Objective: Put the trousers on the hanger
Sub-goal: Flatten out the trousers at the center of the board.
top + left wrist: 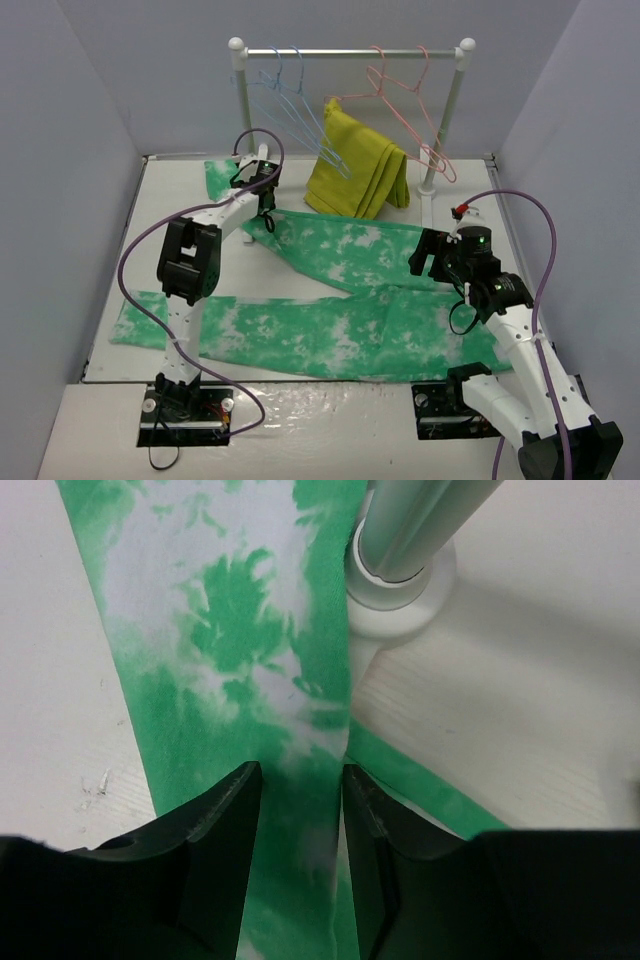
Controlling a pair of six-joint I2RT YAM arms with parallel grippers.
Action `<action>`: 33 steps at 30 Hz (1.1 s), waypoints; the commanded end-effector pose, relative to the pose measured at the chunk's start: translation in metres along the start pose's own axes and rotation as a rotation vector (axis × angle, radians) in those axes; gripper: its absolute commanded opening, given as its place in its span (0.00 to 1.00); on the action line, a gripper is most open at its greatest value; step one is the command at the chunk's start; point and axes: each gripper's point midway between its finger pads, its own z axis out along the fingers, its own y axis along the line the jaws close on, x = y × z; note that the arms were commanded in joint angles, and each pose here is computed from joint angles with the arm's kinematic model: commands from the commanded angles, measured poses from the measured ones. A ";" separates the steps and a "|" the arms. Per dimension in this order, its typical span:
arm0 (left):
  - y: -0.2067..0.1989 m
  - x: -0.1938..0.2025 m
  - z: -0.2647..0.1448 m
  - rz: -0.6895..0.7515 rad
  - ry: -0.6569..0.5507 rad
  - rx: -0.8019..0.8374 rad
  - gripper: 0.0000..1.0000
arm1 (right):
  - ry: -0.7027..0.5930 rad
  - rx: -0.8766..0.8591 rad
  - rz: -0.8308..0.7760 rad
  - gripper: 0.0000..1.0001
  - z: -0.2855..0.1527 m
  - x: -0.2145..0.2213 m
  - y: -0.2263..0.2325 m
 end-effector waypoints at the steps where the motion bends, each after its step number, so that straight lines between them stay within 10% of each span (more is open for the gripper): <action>1: -0.004 -0.030 -0.014 -0.016 -0.059 -0.012 0.29 | -0.053 -0.022 -0.008 0.80 -0.001 -0.014 0.005; 5: 0.002 -0.034 -0.018 -0.019 -0.066 -0.037 0.10 | -0.053 -0.023 -0.007 0.80 -0.002 -0.015 0.005; 18: 0.059 -0.071 -0.122 -0.220 -0.187 0.018 0.08 | -0.057 -0.030 -0.015 0.80 -0.003 -0.017 0.007; 26: 0.154 0.024 -0.144 -0.401 -0.121 -0.045 0.08 | -0.043 -0.043 -0.017 0.80 0.000 -0.015 0.009; 33: 0.099 -0.019 -0.145 -0.250 -0.171 0.094 0.30 | -0.038 -0.052 -0.014 0.80 0.002 -0.013 0.011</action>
